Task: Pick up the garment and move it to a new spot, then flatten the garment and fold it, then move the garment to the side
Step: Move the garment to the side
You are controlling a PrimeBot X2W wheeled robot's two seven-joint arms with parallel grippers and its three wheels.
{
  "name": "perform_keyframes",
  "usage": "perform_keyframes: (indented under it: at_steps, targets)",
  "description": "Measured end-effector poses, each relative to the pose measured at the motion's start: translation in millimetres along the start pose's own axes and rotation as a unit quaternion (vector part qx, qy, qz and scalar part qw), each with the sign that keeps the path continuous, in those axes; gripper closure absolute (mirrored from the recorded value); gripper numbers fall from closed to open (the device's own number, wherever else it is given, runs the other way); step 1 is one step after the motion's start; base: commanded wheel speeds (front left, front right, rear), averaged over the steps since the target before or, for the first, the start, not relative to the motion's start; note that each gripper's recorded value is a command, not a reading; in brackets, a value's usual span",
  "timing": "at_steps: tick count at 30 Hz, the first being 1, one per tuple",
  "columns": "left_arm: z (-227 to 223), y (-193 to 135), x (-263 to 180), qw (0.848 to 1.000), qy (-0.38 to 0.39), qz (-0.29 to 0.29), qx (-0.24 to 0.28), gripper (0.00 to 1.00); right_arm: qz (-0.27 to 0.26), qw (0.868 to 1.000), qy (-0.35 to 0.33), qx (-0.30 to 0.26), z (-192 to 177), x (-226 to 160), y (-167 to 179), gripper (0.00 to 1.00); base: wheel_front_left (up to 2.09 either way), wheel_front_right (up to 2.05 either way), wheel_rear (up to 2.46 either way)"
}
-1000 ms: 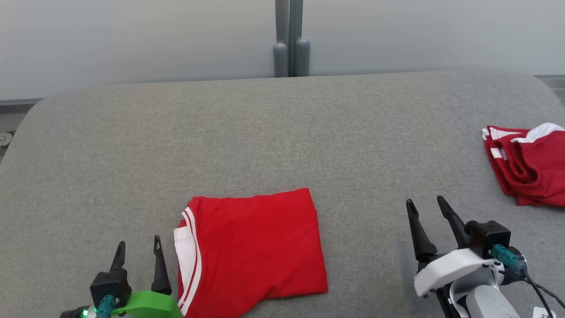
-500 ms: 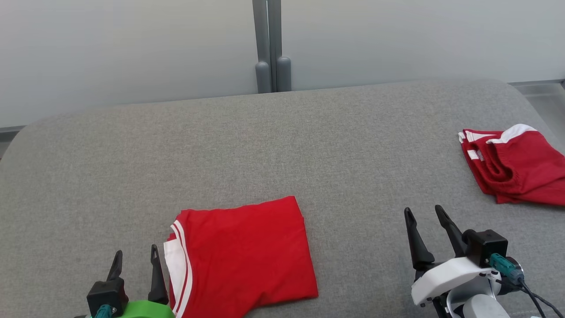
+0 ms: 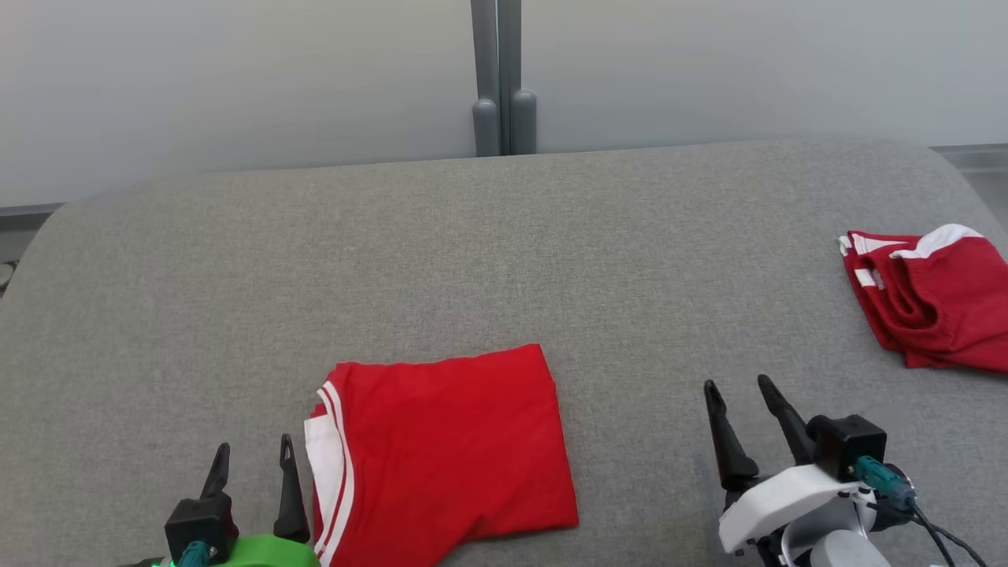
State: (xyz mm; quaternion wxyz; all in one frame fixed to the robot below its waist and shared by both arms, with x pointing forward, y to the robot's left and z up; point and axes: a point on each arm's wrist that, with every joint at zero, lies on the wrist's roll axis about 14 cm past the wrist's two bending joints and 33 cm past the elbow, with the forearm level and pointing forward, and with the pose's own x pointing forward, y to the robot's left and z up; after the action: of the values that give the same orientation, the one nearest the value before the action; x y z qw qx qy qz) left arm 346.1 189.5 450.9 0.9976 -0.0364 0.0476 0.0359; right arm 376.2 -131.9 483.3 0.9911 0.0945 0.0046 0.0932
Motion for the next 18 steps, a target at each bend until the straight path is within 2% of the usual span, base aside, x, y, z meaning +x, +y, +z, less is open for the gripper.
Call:
perform_keyframes:
  at_steps: [4, 10, 18]
  targets:
    - [-4.4, 2.0, -2.6, 1.0, 0.007, 0.003, -0.001, 0.0, 0.045, 0.999, 0.022, 0.004, -13.5, 8.2, 28.9, 0.0, 0.0, 0.0, 0.0]
    - [-12.4, 6.5, -9.5, 1.0, 0.019, 0.01, -0.001, 0.0, 0.119, 0.99, 0.078, 0.003, -47.1, 17.9, 75.5, 0.0, 0.0, 0.0, 0.0]
    - [-15.8, 27.9, -17.4, 0.999, 0.026, 0.043, 0.002, 0.0, 0.171, 0.976, 0.135, 0.004, -80.1, 36.8, 108.6, 0.0, 0.0, 0.0, 0.0]
